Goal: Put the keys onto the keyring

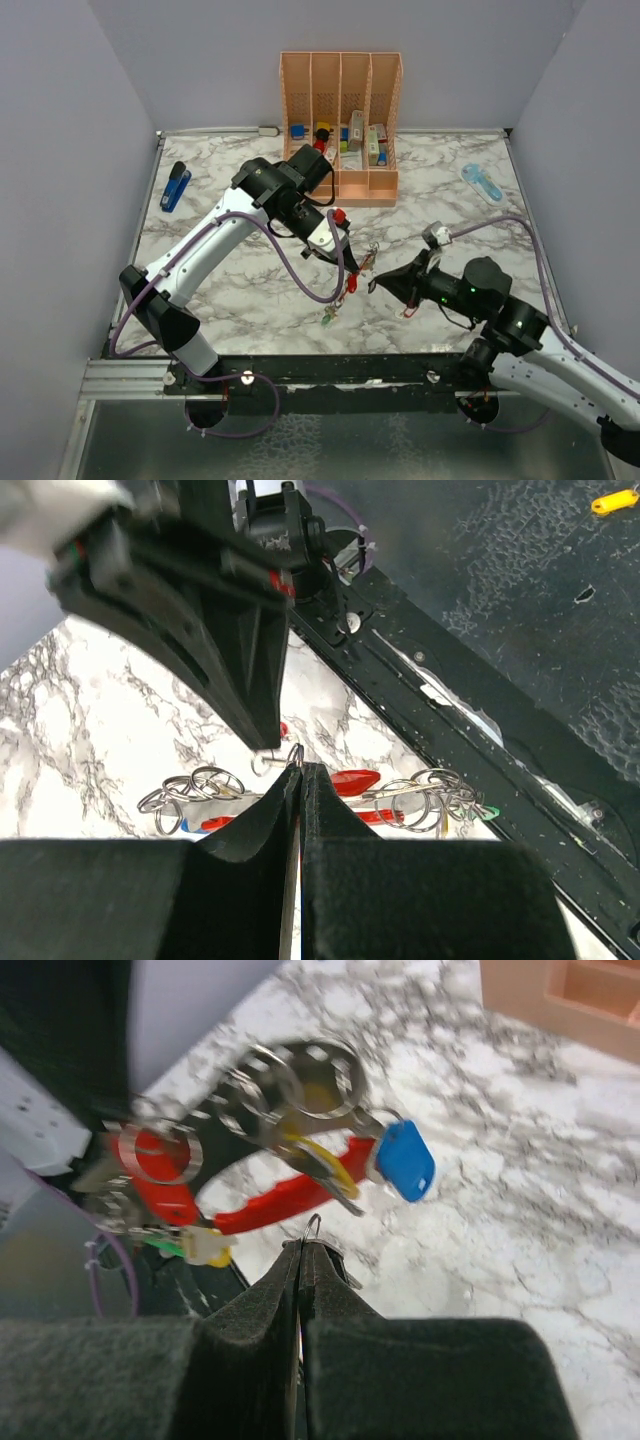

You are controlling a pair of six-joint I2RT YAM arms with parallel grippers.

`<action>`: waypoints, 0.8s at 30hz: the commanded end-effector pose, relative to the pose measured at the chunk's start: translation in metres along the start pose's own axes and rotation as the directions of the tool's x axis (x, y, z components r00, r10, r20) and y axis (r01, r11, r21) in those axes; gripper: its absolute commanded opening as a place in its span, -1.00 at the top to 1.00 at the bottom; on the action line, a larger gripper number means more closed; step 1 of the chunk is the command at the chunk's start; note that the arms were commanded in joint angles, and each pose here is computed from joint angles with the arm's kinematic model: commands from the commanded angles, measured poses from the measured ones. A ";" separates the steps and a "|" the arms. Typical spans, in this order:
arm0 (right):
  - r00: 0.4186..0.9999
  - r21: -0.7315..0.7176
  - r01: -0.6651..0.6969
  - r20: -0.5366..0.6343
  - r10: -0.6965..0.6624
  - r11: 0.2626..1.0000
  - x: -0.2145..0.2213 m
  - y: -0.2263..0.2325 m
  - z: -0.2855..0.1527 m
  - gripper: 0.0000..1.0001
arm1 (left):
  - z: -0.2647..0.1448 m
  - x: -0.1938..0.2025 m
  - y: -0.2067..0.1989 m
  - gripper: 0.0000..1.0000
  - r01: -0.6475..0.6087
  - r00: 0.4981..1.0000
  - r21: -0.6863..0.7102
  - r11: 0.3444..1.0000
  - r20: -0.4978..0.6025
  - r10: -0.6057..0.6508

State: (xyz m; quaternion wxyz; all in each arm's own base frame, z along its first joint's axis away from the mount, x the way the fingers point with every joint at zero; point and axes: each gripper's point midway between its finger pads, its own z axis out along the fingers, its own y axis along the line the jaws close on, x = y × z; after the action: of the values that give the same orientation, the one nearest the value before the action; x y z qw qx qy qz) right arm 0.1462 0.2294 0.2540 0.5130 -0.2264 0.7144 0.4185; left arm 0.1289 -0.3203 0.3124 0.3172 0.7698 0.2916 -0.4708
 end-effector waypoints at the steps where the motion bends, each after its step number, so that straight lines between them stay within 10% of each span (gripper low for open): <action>1: 0.973 0.178 -0.033 -0.218 0.072 0.984 0.072 -0.043 0.011 0.98 | -0.005 -0.014 -0.001 1.00 -0.032 0.999 -0.014 0.999 0.025 0.032; 14: 0.939 0.456 -0.049 -0.282 0.197 0.888 0.119 -0.095 0.014 0.88 | -0.012 0.018 -0.010 1.00 -0.006 0.999 -0.030 1.000 -0.045 0.005; 18: 0.936 0.497 -0.038 -0.285 0.205 0.867 0.114 -0.100 0.011 0.03 | -0.013 0.015 -0.007 1.00 -0.010 0.999 -0.033 0.999 -0.031 0.009; 24: 0.992 0.351 0.025 -0.127 0.021 0.936 0.038 -0.071 0.008 -0.14 | -0.013 0.003 -0.005 1.00 0.007 1.000 -0.037 0.999 0.011 -0.007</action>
State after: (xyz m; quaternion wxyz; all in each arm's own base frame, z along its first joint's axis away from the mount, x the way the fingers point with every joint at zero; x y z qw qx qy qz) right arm 0.1793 0.1992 0.1171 0.3992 -0.1315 0.8778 0.2296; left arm 0.1411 -0.3040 0.2881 0.3069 0.7741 0.3234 -0.4495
